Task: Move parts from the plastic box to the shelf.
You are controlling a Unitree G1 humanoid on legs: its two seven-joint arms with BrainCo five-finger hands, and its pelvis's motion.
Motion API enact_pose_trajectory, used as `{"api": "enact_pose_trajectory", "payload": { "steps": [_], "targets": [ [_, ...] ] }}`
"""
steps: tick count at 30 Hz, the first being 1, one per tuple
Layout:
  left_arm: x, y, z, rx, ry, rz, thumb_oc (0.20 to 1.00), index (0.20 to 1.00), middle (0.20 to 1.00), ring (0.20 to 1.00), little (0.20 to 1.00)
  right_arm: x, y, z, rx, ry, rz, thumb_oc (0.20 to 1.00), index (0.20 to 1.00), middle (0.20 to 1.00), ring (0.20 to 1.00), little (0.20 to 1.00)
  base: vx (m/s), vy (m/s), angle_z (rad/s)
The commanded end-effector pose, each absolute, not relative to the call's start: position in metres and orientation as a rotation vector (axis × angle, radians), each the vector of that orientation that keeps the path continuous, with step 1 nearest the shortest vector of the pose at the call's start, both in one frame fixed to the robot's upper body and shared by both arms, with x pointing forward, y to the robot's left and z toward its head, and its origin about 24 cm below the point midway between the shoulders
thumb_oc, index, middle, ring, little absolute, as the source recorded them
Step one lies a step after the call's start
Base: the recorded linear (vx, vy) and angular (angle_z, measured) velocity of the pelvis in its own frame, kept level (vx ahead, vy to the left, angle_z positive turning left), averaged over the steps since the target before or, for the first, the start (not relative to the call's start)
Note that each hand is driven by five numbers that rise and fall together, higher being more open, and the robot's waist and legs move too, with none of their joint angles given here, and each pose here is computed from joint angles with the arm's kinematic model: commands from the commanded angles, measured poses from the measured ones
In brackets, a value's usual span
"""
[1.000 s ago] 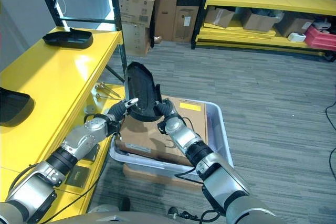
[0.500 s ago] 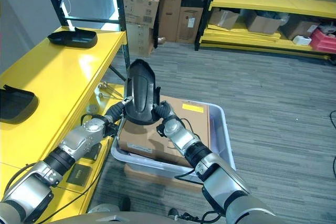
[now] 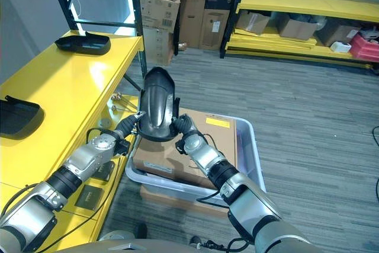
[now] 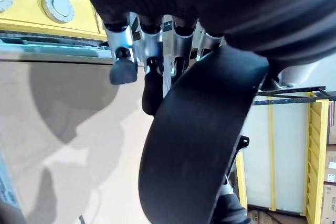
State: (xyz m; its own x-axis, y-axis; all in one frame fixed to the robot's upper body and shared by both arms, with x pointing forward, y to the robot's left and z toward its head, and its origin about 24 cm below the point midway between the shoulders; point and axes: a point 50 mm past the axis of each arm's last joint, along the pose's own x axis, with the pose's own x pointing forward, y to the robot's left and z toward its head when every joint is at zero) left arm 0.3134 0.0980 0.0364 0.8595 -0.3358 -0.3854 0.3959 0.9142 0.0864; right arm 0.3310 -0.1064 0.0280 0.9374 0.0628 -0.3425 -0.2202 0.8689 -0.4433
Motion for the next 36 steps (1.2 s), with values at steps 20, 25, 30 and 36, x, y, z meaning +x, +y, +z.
{"api": "enact_pose_trajectory", "payload": {
  "steps": [20,25,30,36],
  "targets": [
    [0.317,0.033,0.111,-0.136,-0.024,-0.495,0.2,0.2,0.2,0.2,0.2,0.324,-0.041,0.06,0.192,0.279,0.276,1.0,1.0,1.0,1.0,1.0,0.0,-0.004,0.01],
    [0.319,0.051,0.122,-0.231,-0.09,-0.456,0.2,0.2,0.2,0.2,0.2,0.321,-0.088,0.034,0.189,0.301,0.13,1.0,1.0,1.0,1.0,1.0,-0.01,-0.001,-0.03],
    [0.319,0.077,0.129,-0.252,-0.15,-0.376,0.2,0.2,0.2,0.2,0.2,0.308,-0.151,0.014,0.156,0.265,-0.079,1.0,1.0,1.0,1.0,1.0,-0.02,-0.008,-0.15],
    [0.321,0.109,0.127,-0.238,-0.178,-0.261,0.2,0.2,0.2,0.2,0.2,0.297,-0.194,0.018,0.089,0.205,-0.172,1.0,1.0,1.0,1.0,1.0,-0.01,-0.018,-0.13]
  ]
}}
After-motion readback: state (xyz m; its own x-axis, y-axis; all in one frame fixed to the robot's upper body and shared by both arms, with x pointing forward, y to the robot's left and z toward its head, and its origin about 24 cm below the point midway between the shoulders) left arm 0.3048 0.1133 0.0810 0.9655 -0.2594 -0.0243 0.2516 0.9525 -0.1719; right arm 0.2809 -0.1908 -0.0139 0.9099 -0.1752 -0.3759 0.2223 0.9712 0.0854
